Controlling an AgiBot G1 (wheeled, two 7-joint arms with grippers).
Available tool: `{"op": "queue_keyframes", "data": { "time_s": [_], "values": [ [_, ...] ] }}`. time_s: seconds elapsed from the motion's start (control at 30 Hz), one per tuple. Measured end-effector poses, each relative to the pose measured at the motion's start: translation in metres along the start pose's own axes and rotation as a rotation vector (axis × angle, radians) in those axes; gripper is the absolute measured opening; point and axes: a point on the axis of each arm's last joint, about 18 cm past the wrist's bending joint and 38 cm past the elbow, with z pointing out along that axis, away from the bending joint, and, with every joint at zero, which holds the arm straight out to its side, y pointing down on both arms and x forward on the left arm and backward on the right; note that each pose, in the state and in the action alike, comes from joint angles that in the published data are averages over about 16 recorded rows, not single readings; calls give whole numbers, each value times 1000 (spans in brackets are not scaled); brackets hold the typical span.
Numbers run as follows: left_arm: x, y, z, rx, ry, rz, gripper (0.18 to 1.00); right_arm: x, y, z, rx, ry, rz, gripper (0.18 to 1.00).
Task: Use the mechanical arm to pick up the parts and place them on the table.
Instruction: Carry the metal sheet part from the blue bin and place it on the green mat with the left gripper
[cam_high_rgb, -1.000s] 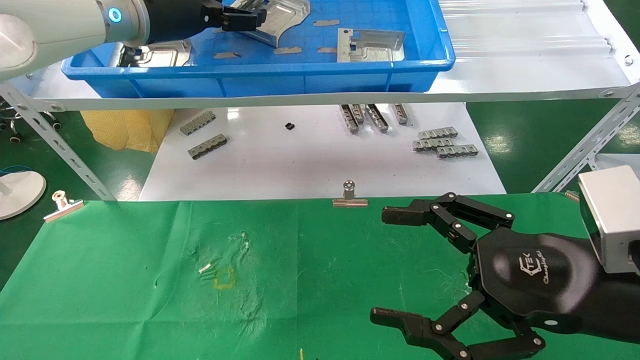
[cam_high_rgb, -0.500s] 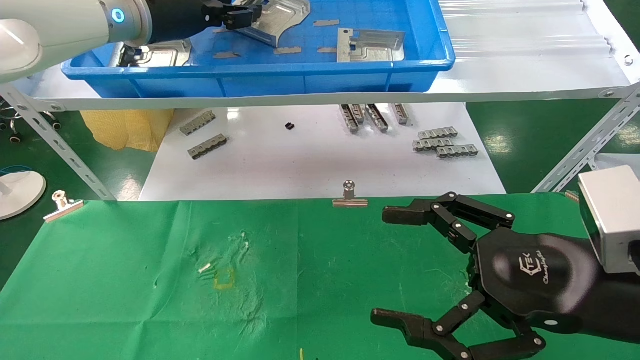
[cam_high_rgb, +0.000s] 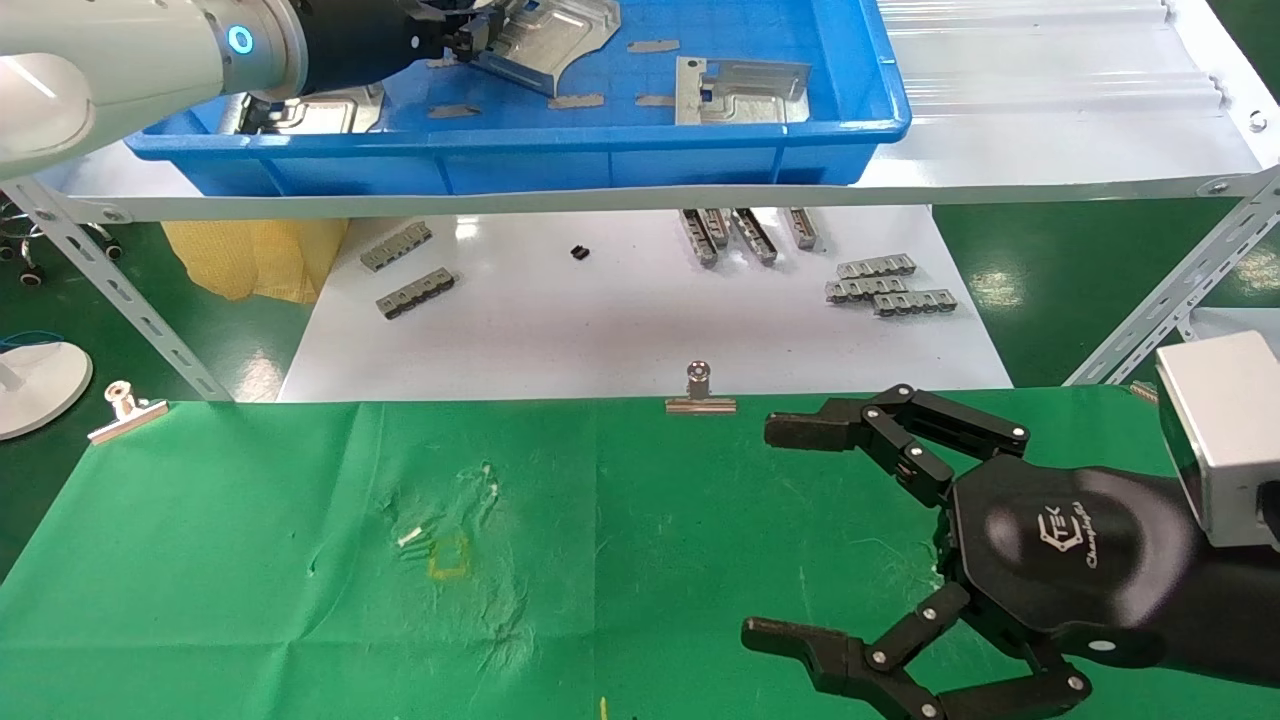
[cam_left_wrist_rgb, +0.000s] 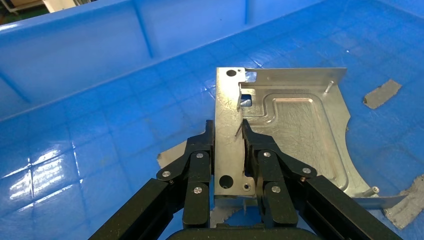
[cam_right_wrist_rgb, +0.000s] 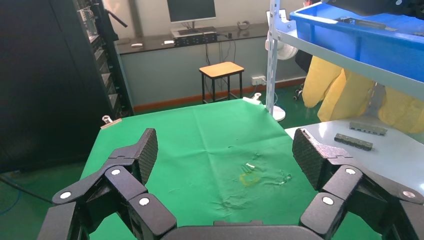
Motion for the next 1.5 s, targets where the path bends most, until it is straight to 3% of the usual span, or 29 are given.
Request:
{"op": "queue_keyframes", "data": {
  "time_s": [0.1,0.43,0.87,1.17,1.5],
  "values": [
    [-1,-4,-2,19,3,-8,332,0,0,0,0,0,0,1000],
    [-12,-19,-23,116,64,2,280,0,0,0,0,0,0,1000],
    [-39,-10,-101,253,260,162,277,0,0,0,0,0,0,1000],
    [-53,26,-176,275,402,336,277,0,0,0,0,0,0,1000],
    [-57,98,-235,185,485,504,276,0,0,0,0,0,0,1000]
  ]
}}
